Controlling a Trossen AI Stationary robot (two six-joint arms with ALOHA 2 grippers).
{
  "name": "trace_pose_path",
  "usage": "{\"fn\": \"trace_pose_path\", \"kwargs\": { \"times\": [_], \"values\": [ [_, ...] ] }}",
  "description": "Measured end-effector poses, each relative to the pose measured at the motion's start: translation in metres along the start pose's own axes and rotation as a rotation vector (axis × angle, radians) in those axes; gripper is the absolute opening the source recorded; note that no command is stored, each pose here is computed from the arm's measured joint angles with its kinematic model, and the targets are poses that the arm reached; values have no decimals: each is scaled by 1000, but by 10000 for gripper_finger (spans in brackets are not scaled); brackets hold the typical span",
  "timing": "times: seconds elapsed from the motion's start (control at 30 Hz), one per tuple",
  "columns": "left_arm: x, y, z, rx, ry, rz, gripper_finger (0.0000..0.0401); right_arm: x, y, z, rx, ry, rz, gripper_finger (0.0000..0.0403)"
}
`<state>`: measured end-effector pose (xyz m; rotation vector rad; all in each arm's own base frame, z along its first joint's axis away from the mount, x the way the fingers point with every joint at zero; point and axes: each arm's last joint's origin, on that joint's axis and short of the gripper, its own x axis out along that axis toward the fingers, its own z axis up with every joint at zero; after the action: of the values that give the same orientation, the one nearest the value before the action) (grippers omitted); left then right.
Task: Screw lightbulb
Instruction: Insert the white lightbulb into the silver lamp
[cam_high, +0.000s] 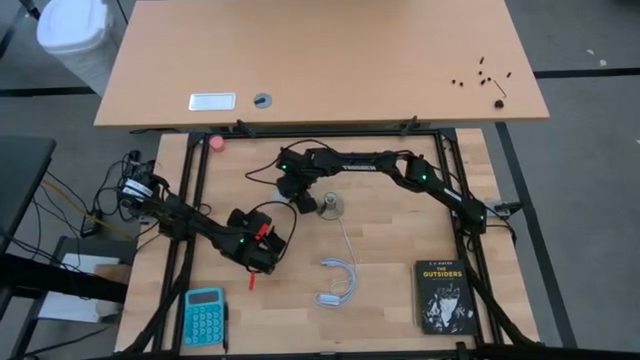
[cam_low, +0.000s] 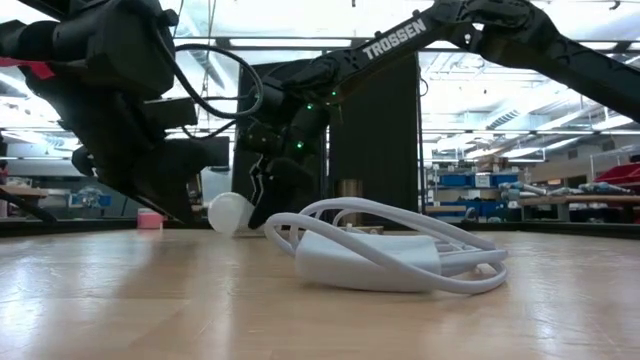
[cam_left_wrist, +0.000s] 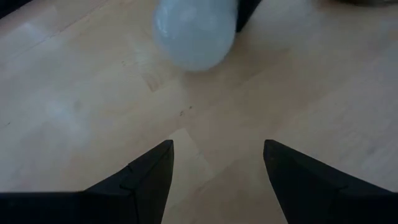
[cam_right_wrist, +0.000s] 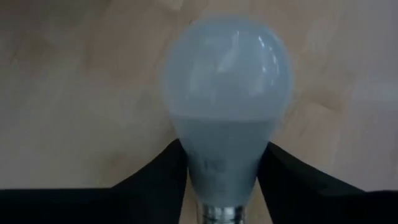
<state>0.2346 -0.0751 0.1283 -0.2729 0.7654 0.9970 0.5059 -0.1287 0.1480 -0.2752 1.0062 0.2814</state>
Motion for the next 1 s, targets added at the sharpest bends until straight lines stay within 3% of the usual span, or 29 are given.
{"fn": "trace_pose_path", "kwargs": {
  "times": [0.17, 0.27, 0.47, 0.53, 0.73, 0.87, 1.0],
  "values": [
    [0, 0, 0, -2, -6, 0, 254, 0, 2, -2, 7, 24, 17, 144],
    [0, 0, 0, -2, -5, 0, 254, 0, 3, -3, 14, 22, 45, 143],
    [0, 0, 0, -2, -5, 0, 254, 2, 10, 1, -2, 20, 57, 197],
    [0, 0, 0, -3, -6, -1, 254, 5, 15, 2, -15, 22, 61, 199],
    [0, 0, 0, -4, -5, -2, 254, 12, 25, -2, -44, 68, 51, 139],
    [0, -1, 0, -8, -7, -5, 254, 6, 26, -3, -5, 102, 31, 139],
    [0, -1, 0, -12, -7, -9, 254, -20, 23, -2, 41, 136, 25, 139]
  ]
}}
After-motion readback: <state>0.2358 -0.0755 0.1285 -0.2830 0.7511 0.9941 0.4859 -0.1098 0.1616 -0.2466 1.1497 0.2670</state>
